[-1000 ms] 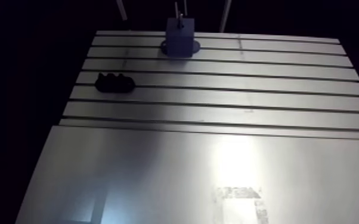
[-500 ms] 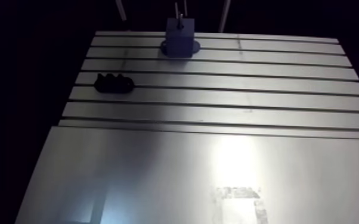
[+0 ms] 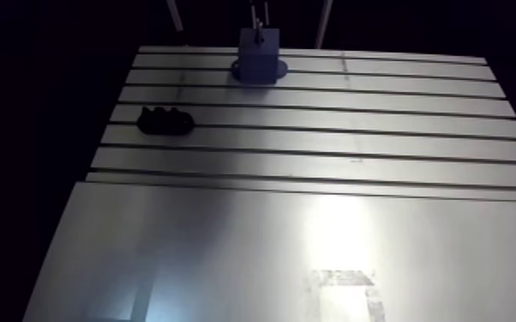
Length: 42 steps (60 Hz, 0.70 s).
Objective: Pick up the M10 bolt and insert it into the hex recess until seated.
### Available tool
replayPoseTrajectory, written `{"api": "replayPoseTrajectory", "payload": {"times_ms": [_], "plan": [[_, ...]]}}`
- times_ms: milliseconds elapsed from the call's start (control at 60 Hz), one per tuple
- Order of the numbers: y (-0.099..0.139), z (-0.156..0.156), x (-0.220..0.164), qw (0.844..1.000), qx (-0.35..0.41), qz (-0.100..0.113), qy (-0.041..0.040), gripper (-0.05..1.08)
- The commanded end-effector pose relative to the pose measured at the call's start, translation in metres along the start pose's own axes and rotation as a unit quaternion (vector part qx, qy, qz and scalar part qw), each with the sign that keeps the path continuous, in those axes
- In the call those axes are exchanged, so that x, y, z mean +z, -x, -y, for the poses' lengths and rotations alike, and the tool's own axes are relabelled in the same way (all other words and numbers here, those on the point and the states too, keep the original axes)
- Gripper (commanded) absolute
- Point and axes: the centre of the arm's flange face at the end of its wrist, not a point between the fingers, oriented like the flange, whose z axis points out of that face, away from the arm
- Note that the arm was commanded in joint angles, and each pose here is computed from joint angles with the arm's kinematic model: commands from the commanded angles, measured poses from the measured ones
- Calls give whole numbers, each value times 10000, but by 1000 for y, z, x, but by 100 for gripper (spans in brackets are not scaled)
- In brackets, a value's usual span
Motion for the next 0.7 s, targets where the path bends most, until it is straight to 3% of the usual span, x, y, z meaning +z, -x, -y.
{"api": "replayPoseTrajectory", "payload": {"times_ms": [17,550,567,583,600,617,633,650,667,700], "plan": [[0,1,2,10000,-1,18,-8,108],[1,1,2,10000,3,-54,30,106],[1,1,1,10000,-24,-62,34,97],[1,1,1,10000,-24,-62,34,97],[1,1,3,10000,-36,-48,34,74],[1,1,3,10000,-36,-48,34,74],[2,2,6,10000,-53,-26,31,30],[2,2,6,10000,-53,-26,31,30],[3,3,8,10000,-64,-11,24,2],[3,3,7,10000,-47,-52,53,0]]}}
